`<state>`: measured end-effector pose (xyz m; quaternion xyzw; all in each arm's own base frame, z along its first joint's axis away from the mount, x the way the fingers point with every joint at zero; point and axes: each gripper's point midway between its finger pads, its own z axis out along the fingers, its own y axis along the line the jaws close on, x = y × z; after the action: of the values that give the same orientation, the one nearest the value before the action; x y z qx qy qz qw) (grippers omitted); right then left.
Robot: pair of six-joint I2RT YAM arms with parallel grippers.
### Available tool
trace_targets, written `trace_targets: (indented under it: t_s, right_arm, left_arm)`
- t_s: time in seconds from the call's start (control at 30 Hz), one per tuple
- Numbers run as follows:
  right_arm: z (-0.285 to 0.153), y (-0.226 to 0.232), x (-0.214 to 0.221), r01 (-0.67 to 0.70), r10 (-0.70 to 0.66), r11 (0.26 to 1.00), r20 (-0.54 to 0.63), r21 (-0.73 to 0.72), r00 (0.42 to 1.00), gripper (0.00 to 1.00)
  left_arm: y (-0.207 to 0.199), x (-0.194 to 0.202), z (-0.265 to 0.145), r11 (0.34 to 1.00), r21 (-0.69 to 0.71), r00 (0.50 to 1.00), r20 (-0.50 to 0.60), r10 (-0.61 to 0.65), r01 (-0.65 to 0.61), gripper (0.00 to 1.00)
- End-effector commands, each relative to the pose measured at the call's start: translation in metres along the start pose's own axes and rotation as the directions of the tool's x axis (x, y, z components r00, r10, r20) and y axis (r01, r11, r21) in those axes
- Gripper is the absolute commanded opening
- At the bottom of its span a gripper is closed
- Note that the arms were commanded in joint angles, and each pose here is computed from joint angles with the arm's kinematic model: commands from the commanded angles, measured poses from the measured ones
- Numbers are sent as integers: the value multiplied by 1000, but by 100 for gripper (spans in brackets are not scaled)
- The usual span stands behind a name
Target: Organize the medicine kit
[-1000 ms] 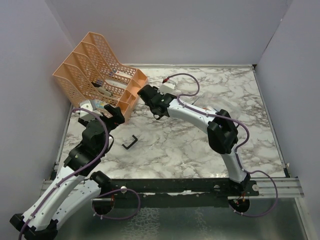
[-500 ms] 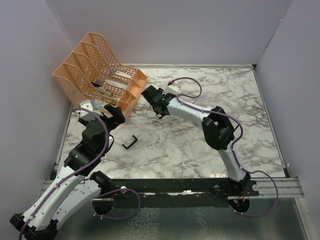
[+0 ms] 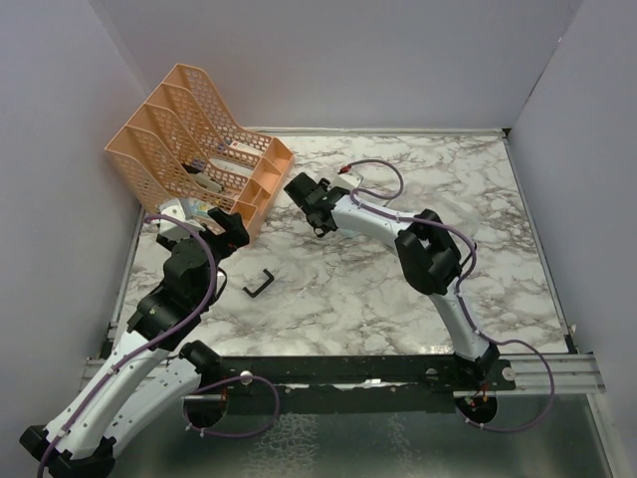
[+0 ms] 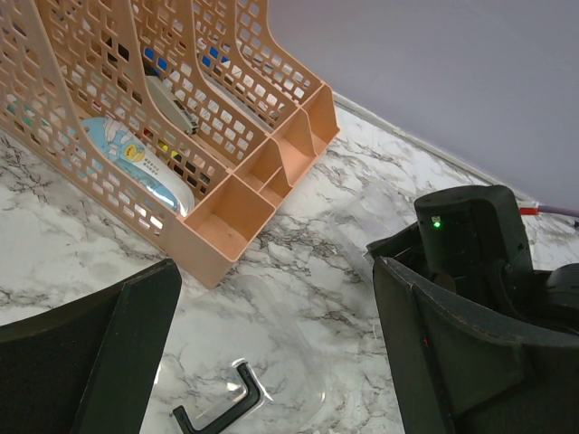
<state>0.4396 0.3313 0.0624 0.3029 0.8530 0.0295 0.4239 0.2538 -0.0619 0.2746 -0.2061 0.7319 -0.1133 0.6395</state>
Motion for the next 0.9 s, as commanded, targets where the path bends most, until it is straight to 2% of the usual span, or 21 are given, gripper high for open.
trace_targets:
  t_s: [0.0, 0.17, 0.23, 0.37, 0.43, 0.73, 0.87]
  right_arm:
    - [13, -5, 3, -7, 7, 1000, 15, 25, 1000, 52]
    - [20, -6, 4, -15, 15, 999, 2, 32, 1000, 54]
    - [20, -5, 4, -18, 18, 999, 1, 29, 1000, 58]
    - [17, 0, 1, -6, 6, 1000, -15, 5, 1000, 74]
    - [14, 6, -3, 23, -24, 999, -26, -26, 999, 76]
    - [-13, 30, -33, 137, -146, 971, -32, -196, 989, 75]
    - [-27, 39, -38, 277, -302, 912, -36, -304, 953, 75]
  left_arm:
    - [-2, 1, 0, 1000, 13, 1000, 1, 0, 0, 90]
    - [-4, 1, 1, 1000, 19, 1000, -3, 3, -3, 90]
    - [-5, 0, 1, 1000, 23, 1000, -4, 5, -5, 90]
    - [-6, 2, 1, 1000, 24, 1000, -8, 6, -6, 90]
    - [-6, 2, 1, 1000, 25, 1000, -10, 8, -8, 90]
    - [-9, 4, 2, 999, 35, 1000, -20, 19, -19, 90]
    - [-13, 7, 3, 998, 51, 999, -34, 36, -34, 90]
